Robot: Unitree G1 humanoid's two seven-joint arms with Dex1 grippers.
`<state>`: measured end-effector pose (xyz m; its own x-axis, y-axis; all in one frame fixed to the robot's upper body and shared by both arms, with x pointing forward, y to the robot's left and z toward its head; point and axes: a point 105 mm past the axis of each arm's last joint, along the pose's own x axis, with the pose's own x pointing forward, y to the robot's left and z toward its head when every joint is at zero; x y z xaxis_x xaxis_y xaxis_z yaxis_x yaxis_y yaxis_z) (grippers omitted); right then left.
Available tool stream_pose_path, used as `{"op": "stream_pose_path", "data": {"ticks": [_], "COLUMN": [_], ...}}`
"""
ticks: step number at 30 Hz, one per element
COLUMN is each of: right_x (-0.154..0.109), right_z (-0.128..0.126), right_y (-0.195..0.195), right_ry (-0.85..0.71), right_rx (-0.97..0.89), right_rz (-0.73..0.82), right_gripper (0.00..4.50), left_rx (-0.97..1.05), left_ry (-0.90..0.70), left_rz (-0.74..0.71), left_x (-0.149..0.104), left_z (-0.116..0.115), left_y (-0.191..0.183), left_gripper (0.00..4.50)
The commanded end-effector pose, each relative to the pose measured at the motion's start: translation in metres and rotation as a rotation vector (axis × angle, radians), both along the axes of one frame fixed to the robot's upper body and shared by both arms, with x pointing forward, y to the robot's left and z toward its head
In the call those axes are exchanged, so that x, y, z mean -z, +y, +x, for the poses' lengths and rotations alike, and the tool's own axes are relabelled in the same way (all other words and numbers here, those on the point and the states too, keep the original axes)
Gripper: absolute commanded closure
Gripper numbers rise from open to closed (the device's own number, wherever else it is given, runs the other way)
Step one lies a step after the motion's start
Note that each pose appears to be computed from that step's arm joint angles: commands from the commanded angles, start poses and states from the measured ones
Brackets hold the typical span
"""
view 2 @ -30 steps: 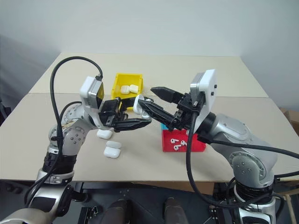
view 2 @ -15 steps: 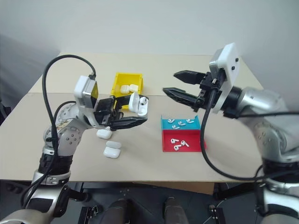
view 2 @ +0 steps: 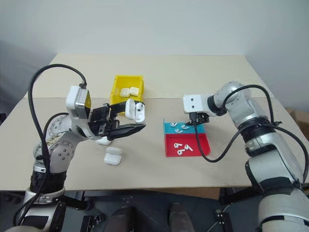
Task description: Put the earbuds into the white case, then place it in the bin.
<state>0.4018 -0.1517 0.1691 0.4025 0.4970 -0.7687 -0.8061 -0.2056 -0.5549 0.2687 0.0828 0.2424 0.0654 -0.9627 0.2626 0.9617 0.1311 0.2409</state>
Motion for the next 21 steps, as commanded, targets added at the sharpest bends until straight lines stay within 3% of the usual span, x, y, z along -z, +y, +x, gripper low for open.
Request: {"op": "stream_pose_path", "data": {"ticks": [1,4,21], "right_x": [-0.003,0.002,0.023], "right_z": [0.006,0.012,0.019], "right_y": [0.003,0.003,0.014], "right_ry": [0.001,-0.015,-0.021], "right_rx": [-0.032,-0.019,0.003], "right_rz": [-0.049,-0.081,-0.102], "right_gripper": [1.63,2.47,2.47], "left_rx": [-0.014,-0.026,-0.068], "left_ry": [-0.055,-0.058,-0.073], "left_rz": [-0.013,-0.014,-0.004], "left_x": [-0.012,-0.012,-0.014], "left_z": [-0.008,-0.007,-0.012], "left_y": [0.004,0.005,0.01], "left_gripper": [1.65,1.65,1.65]}}
